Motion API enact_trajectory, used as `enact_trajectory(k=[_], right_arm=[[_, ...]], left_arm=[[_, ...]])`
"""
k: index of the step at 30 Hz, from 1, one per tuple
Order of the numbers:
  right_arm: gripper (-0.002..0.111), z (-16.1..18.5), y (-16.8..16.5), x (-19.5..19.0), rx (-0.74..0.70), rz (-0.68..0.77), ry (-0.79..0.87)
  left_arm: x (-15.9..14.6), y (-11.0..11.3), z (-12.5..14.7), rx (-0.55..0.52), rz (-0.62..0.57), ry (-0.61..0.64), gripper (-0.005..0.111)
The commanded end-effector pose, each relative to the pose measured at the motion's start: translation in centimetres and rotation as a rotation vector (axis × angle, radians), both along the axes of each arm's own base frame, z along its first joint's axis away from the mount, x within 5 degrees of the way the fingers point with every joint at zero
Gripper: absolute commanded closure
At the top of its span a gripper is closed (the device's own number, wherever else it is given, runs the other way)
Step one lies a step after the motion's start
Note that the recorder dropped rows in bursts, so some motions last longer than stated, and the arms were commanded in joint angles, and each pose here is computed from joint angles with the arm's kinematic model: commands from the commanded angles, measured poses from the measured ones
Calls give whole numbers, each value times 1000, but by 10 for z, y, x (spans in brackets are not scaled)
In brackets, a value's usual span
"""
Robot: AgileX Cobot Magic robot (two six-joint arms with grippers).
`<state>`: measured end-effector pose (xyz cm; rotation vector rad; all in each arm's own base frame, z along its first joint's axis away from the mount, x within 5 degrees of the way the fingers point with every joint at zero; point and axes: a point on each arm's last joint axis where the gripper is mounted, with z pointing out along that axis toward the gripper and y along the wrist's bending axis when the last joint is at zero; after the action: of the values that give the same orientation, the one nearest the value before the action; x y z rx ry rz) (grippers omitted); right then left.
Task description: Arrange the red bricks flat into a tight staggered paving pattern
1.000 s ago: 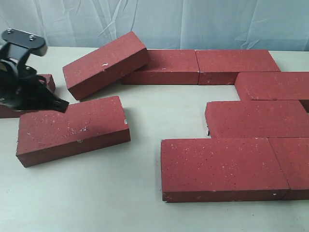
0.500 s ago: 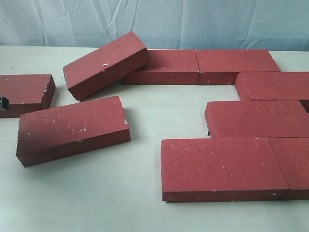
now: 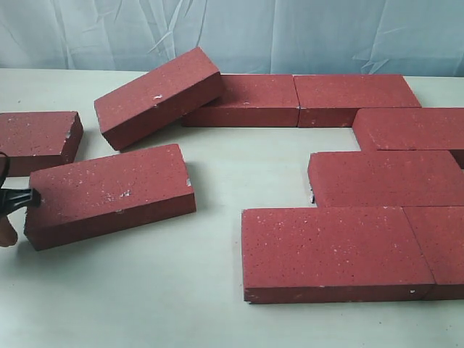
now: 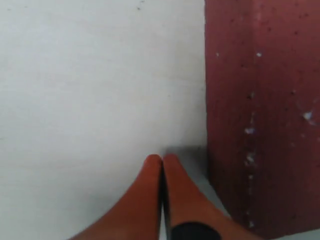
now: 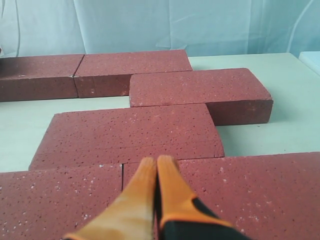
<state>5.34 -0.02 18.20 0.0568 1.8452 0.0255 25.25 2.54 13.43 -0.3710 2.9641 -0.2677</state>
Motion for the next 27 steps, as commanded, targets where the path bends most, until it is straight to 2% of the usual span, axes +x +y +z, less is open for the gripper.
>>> enact_trajectory(k=[1, 8, 13, 15, 23, 27], right_arm=[[109, 0, 0, 0, -6, 6, -11], [109, 0, 0, 0, -6, 6, -11], [109, 0, 0, 0, -6, 6, -11], [109, 0, 0, 0, -6, 6, -11], [109, 0, 0, 0, -3, 6, -11], [109, 0, 0, 0, -3, 6, -11]], left_arm=[[1, -5, -1, -54, -13, -12, 107], [11, -5, -12, -76, 13, -40, 107], [18, -13, -9, -171, 6, -109, 107], [19, -16, -11, -186, 2, -102, 107], [28, -53, -19, -182, -87, -105, 107], [31, -64, -21, -181, -127, -106, 107]])
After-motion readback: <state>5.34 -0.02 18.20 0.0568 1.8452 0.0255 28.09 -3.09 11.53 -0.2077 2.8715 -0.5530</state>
